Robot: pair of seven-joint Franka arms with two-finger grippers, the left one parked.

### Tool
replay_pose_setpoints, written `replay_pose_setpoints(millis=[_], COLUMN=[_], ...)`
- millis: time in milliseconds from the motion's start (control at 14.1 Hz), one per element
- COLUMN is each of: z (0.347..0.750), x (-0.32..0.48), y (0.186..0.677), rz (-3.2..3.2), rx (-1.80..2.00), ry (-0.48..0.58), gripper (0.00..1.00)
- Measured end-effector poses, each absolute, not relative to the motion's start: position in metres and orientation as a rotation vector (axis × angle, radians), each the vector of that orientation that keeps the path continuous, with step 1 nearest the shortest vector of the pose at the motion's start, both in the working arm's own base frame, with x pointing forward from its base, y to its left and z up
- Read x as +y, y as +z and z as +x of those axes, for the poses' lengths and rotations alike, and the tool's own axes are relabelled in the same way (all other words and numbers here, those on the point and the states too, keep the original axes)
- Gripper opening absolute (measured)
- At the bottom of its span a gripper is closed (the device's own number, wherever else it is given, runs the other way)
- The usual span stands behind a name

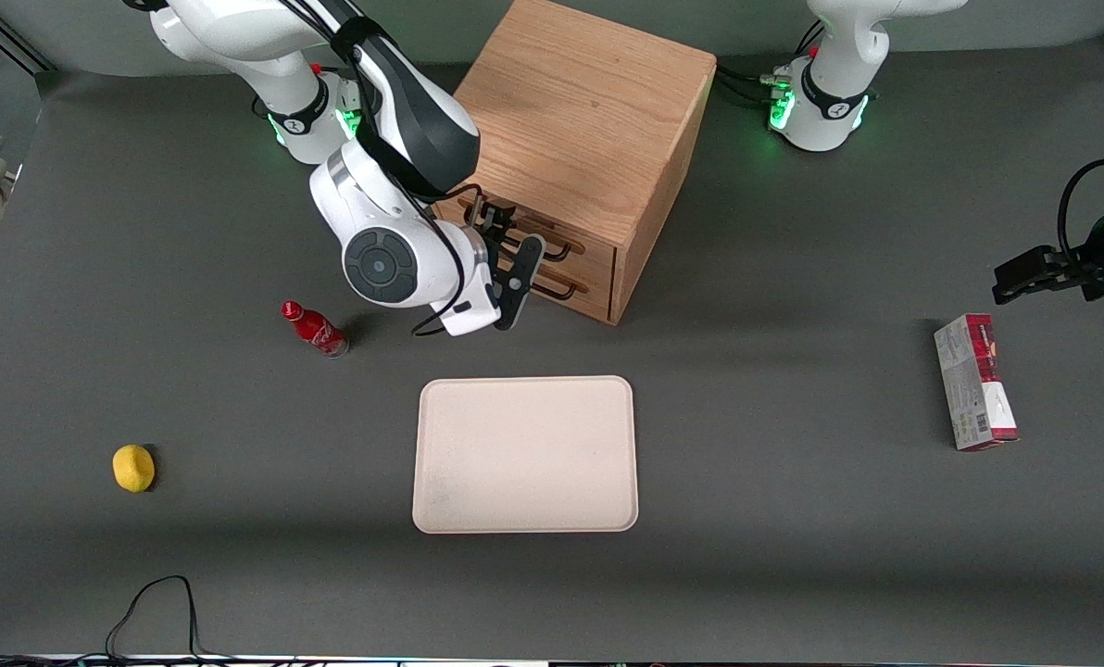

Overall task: Open upper drawer
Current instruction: 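Lower the right gripper to the upper drawer's black handle, then hook the upper drawer handle with the right gripper and pull outward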

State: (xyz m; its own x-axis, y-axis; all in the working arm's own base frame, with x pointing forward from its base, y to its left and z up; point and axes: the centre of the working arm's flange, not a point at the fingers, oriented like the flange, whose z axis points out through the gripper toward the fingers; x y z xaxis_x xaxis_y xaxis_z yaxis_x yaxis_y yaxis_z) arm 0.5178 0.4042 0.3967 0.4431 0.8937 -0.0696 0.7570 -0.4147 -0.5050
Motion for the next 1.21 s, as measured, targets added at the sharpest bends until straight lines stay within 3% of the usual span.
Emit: replay_pose_setpoints(millis=[1209], z=[0.523], x=[0.407], y=[0.368], rz=[-2.270], rx=[-1.426], ry=[0.473], gripper=[1.00])
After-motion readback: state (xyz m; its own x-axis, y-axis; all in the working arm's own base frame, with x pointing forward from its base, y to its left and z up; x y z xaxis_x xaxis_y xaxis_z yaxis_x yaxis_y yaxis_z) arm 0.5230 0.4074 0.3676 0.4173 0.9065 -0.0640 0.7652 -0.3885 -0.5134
